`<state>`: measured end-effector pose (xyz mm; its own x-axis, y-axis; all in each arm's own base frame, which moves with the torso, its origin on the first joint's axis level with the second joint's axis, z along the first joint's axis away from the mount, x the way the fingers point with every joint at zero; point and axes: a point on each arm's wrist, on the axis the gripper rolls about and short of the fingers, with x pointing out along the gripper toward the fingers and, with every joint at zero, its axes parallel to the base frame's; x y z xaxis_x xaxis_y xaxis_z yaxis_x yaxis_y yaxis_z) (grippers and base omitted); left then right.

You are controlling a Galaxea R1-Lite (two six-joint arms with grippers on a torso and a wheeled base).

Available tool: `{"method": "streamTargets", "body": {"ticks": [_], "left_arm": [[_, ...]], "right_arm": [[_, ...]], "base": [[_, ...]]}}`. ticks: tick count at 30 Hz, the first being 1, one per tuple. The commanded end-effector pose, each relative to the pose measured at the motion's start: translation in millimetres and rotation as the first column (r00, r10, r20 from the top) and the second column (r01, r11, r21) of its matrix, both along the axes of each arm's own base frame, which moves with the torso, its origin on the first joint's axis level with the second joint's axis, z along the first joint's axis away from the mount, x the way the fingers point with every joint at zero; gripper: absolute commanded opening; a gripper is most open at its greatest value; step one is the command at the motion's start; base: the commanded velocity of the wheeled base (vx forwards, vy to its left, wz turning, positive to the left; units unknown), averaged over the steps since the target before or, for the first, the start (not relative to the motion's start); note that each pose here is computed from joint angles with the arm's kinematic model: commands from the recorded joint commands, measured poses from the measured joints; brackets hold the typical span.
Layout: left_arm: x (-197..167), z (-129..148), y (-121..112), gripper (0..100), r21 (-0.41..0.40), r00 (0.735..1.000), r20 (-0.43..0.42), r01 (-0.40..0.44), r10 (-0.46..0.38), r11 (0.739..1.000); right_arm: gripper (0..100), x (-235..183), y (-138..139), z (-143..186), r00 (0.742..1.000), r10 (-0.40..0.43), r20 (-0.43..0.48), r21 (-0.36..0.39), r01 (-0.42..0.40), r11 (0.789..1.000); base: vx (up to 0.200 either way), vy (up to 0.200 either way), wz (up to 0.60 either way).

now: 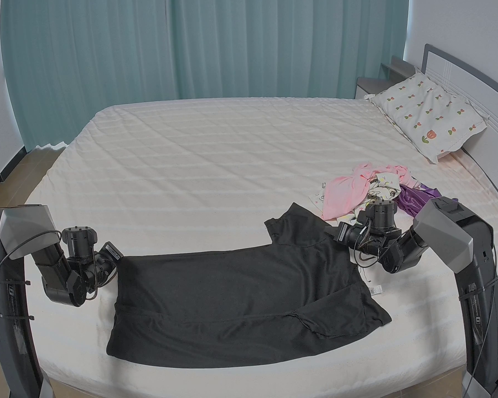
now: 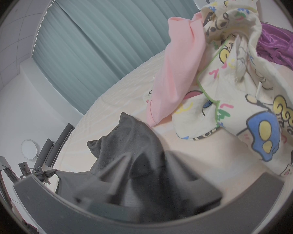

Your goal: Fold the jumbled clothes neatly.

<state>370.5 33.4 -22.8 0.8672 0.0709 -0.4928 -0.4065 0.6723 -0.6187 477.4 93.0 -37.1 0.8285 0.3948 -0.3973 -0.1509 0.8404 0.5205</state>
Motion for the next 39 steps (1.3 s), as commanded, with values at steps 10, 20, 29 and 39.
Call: {"method": "streamTargets", "body": {"ticks": [10, 20, 29, 39], "left_arm": [[0, 12, 7, 0, -0.001, 0.999, 0.034, -0.021, 0.021, 1.000], [-1, 27, 18, 0, -0.021, 0.995, 0.075, -0.059, 0.060, 0.998], [-2, 29, 18, 0, -0.019, 0.995, 0.077, -0.058, 0.060, 0.998], [-11, 39, 17, 0, -0.017, 0.995, 0.086, -0.051, 0.052, 0.999]], "right_arm": [[0, 4, -8, 11, 0.998, -0.039, 0.052, 0.006, 0.039, 0.999], [0, 3, -3, 15, 0.984, -0.074, 0.159, 0.016, 0.072, 0.997], [0, 0, 0, 15, 0.982, -0.069, 0.175, 0.006, 0.069, 0.998], [0, -14, -11, 26, 0.980, -0.064, 0.187, 0.032, 0.059, 0.998]], "base": [[0.000, 0.000, 0.00], [0.000, 0.000, 0.00], [0.000, 0.000, 0.00], [0.000, 0.000, 0.00]]}}
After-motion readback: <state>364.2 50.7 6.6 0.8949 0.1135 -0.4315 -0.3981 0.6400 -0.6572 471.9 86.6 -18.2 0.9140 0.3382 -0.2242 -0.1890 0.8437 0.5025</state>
